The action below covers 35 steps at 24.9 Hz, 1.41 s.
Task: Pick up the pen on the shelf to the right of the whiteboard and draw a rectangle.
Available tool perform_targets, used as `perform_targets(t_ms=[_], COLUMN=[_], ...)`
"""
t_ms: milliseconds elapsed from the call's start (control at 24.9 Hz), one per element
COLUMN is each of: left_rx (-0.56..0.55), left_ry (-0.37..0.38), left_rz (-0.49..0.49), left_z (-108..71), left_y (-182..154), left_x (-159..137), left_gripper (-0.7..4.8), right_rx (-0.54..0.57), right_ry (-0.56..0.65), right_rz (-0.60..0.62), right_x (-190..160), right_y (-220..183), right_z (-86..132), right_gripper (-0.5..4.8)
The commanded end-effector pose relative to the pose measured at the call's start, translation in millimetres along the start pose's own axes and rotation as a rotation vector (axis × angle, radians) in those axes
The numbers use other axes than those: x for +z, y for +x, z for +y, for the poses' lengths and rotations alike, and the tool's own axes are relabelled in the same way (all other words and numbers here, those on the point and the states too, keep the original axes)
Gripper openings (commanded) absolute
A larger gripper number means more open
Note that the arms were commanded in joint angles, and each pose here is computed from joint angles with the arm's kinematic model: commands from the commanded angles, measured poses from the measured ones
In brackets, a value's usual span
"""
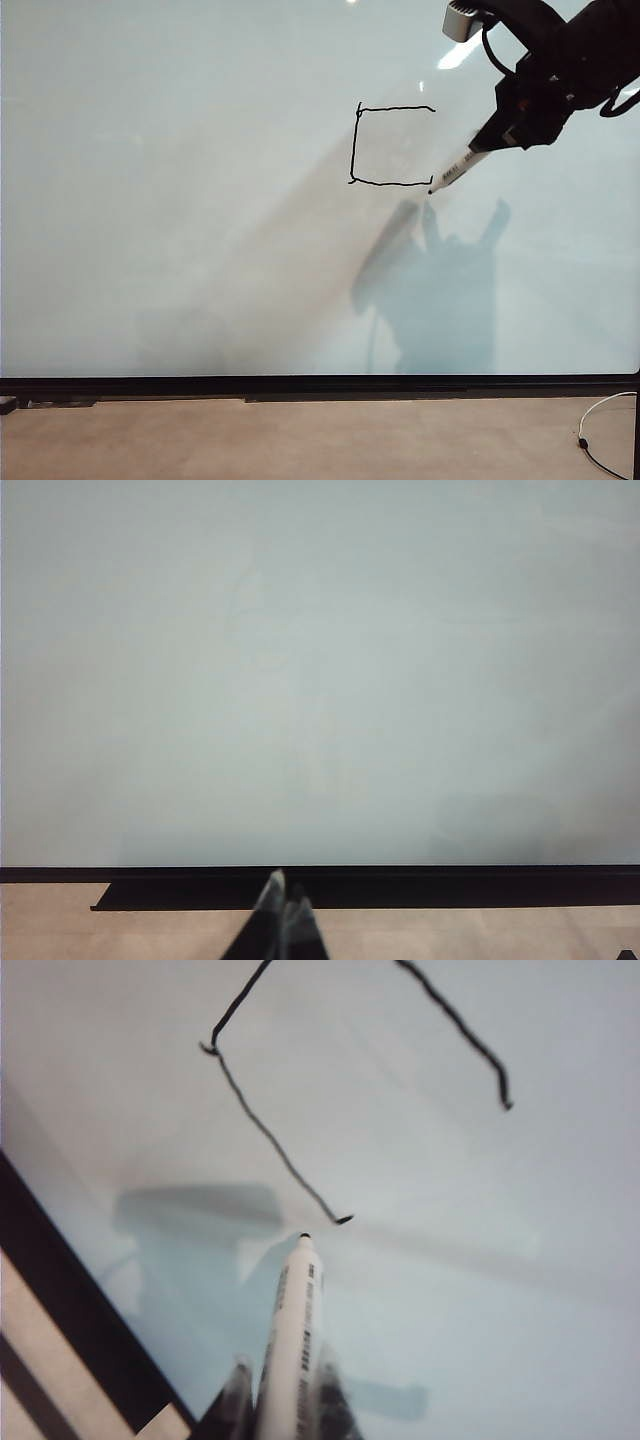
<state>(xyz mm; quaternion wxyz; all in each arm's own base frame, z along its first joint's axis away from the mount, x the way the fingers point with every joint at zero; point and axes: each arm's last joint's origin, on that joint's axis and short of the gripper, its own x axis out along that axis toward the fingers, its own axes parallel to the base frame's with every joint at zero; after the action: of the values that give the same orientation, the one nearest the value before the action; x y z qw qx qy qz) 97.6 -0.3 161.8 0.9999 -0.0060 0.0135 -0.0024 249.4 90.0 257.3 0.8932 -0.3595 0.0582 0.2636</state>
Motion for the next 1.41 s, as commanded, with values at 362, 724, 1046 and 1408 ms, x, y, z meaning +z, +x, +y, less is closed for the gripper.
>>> perform_targets(t_ms=[362,724,1046,1408], left_rx=[0.0,0.0,0.0,0.0], left_ry=[0.004,0.004,0.004,0.004], left_rz=[-0.009,-0.009,-0.008,-0.009], left_z=[0.0,0.0,0.0,0.0], left_y=[-0.2,-0.2,-0.2,-0.2], left_x=[1.6,1.6,1.5,1.6], left_gripper=[-0.04,-0.04,-0.04,-0.04], right_rx=[-0.074,-0.102,-0.126,-0.145], right_ry=[-0.026,-0.035,-0.042,-0.045], right_rz=[-0.027,-0.047,-0.068,-0.089], right_x=[5.8,8.9,13.3,17.3], right_y=[0.2,-0.2,-6.0,-11.9], right_z=[-6.3,-8.2,-11.1,-13.8], right_gripper=[-0.05,-0.05,-0.05,-0.05])
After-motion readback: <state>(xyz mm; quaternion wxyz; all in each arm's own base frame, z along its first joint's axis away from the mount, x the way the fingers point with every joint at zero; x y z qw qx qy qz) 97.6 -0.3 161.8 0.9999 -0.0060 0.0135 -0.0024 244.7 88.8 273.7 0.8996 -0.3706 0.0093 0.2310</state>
